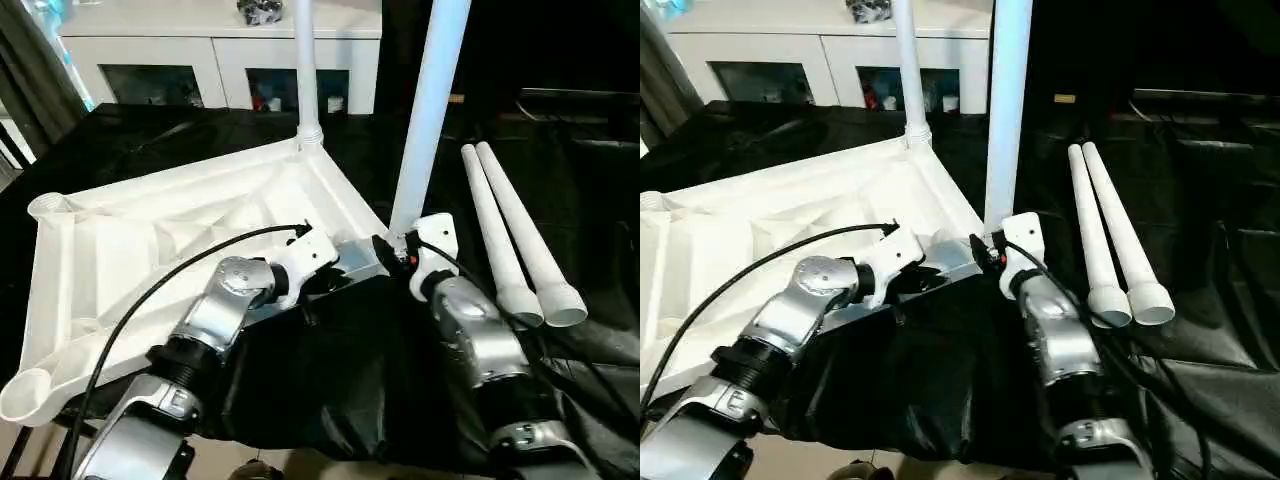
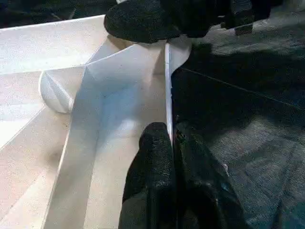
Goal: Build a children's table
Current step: Rotate leg to tighten
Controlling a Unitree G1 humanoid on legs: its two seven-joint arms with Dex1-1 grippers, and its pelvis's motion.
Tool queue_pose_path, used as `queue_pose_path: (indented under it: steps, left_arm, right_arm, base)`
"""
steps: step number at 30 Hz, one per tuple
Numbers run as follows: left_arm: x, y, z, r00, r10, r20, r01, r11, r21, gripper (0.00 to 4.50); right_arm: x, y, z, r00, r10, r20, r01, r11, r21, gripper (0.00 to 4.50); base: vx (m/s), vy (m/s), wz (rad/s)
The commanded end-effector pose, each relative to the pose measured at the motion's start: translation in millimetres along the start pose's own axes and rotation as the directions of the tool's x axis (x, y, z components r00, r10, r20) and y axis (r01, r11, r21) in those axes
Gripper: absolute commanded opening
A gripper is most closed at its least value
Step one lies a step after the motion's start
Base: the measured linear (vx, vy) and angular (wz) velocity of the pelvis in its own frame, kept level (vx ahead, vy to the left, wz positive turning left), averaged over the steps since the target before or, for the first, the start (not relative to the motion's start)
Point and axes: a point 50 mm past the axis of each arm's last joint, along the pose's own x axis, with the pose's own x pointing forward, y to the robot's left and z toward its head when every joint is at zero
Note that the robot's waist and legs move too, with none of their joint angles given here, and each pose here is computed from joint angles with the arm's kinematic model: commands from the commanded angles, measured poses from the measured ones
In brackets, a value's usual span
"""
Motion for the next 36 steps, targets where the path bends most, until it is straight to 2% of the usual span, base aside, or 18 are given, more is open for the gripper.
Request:
queue_pose_path:
  steps: [1,4,6,11,13,14,17,22,24,27,29,30,36]
  left_arm:
    - [22,-20.9,29.6,0.992,-0.087,0.095,0.081,0.995,0.062,0.0]
    - [17,-16.8,25.6,0.993,-0.078,0.084,0.072,0.995,0.069,0.0]
    - [6,-10.3,17.0,0.994,-0.085,0.065,0.08,0.994,0.076,0.0]
    - [-11,-3.3,4.0,0.992,-0.123,0.039,0.119,0.989,0.09,0.0]
    - [-13,-2.6,2.5,0.99,-0.134,0.038,0.13,0.987,0.093,0.0]
    - [-20,-0.7,0.0,0.985,-0.164,0.048,0.159,0.983,0.087,0.0]
    - [-29,1.8,-3.5,0.978,-0.205,0.039,0.201,0.976,0.087,0.0]
    - [-39,6.3,-7.2,0.968,-0.25,0.022,0.247,0.964,0.095,0.0]
    - [-45,10.1,-9.8,0.963,-0.268,0.001,0.267,0.958,0.105,0.0]
    - [-50,12.2,-11.5,0.957,-0.288,-0.011,0.288,0.952,0.104,0.0]
    - [-55,13.7,-14.1,0.951,-0.307,-0.026,0.308,0.946,0.103,0.0]
    - [-56,14.2,-15.0,0.95,-0.311,-0.032,0.312,0.944,0.103,0.0]
    - [-60,15.6,-15.8,0.945,-0.323,-0.04,0.326,0.94,0.105,0.0]
  right_arm:
    - [10.3,45.6,1.1,0.985,0.171,-0.001,-0.17,0.985,0.035,3.42]
    - [8.8,39.6,1.1,0.986,0.164,-0.001,-0.164,0.986,0.016,3.62]
    - [3.8,24.0,0.2,0.984,0.179,-0.001,-0.179,0.984,-0.017,3.93]
    - [-5.8,0.3,1.8,0.967,0.254,-0.013,-0.254,0.962,-0.097,3.93]
    - [-7.6,-2.5,2.7,0.961,0.277,-0.014,-0.277,0.955,-0.105,3.93]
    - [-13.8,-9.0,5.7,0.931,0.365,-0.025,-0.364,0.92,-0.142,3.93]
    - [-23.4,-13.5,8.6,0.872,0.487,-0.049,-0.487,0.854,-0.181,3.93]
    - [-36.0,-16.2,10.4,0.776,0.624,-0.098,-0.63,0.754,-0.184,3.93]
    - [-41.4,-18.4,11.3,0.727,0.675,-0.126,-0.686,0.705,-0.177,3.67]
    - [-45.0,-20.2,11.9,0.689,0.71,-0.148,-0.725,0.669,-0.164,3.54]
    - [-48.5,-22.2,10.5,0.651,0.735,-0.188,-0.759,0.632,-0.157,3.16]
    - [-49.5,-23.1,9.9,0.642,0.74,-0.2,-0.767,0.622,-0.157,3.16]
    - [-51.3,-28.4,10.3,0.621,0.751,-0.227,-0.784,0.604,-0.145,2.78]
  base:
    - [0.0,0.0,0.0]
    - [0.0,0.0,0.0]
    - [0.0,0.0,0.0]
    - [0.0,0.0,0.0]
    - [0.0,0.0,0.0]
    - [0.0,0.0,0.0]
    - [0.0,0.0,0.0]
    - [0.0,0.0,0.0]
    - [0.0,0.0,0.0]
    - [0.0,0.0,0.0]
    - [0.0,0.0,0.0]
    - [0.0,0.0,0.0]
    - [0.0,0.0,0.0]
